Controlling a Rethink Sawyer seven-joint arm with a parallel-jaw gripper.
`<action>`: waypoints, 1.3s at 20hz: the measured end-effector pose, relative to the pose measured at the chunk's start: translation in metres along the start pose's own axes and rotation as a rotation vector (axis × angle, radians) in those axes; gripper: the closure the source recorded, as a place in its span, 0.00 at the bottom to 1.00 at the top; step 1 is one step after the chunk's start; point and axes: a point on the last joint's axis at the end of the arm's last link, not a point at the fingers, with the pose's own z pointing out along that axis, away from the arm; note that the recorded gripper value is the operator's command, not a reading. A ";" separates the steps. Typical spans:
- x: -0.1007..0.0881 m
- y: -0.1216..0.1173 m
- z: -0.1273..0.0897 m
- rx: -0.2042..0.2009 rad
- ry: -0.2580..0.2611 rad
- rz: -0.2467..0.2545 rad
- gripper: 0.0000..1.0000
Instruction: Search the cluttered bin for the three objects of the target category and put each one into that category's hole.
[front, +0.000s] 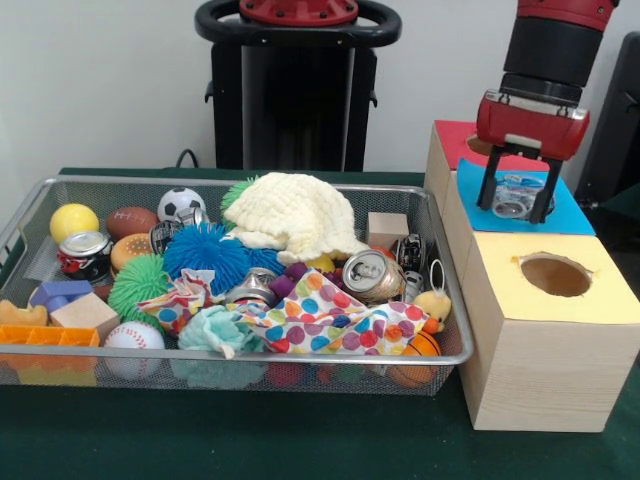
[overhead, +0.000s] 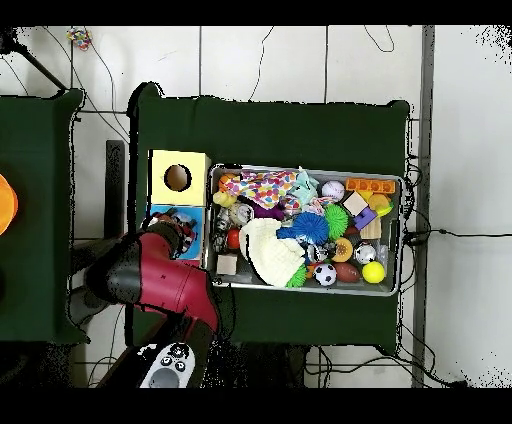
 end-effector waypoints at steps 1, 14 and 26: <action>-0.001 0.001 -0.002 -0.003 -0.003 0.001 0.00; -0.019 0.009 -0.029 -0.045 -0.035 0.018 0.00; -0.022 0.008 -0.039 -0.051 -0.049 -0.004 1.00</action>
